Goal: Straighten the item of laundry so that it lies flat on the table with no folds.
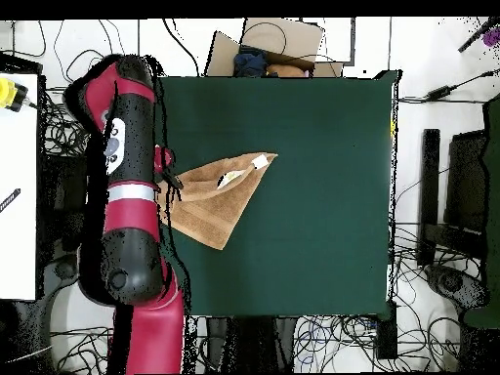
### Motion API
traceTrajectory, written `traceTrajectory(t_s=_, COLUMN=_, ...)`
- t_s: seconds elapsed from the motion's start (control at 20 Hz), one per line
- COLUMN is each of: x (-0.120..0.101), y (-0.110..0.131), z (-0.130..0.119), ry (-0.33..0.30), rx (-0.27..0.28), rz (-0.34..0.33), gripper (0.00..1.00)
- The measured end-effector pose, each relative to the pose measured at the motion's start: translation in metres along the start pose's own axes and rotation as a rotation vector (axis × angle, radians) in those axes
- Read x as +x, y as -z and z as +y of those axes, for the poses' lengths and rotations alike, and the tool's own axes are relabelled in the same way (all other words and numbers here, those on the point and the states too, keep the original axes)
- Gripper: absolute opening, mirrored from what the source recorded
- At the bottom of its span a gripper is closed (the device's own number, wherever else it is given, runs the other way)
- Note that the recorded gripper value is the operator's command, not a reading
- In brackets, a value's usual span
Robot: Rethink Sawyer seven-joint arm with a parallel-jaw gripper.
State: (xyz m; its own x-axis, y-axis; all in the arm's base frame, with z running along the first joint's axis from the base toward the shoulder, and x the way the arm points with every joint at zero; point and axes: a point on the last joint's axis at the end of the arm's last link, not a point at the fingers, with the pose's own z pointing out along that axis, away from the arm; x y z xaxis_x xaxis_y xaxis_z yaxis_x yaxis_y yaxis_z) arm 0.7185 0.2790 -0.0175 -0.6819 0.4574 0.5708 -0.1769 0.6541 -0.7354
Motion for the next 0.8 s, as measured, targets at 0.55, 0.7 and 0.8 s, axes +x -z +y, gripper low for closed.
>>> traceTrajectory(t_s=0.55, x=-0.005, y=-0.003, z=0.011, ry=-0.048, rx=0.046, rz=0.029, gripper=0.0)
traceTrajectory(t_s=0.7, x=-0.006, y=-0.005, z=0.014, ry=-0.062, rx=0.061, rz=0.03, gripper=0.0)
traceTrajectory(t_s=0.8, x=-0.008, y=-0.006, z=0.014, ry=-0.077, rx=0.075, rz=0.027, gripper=0.0)
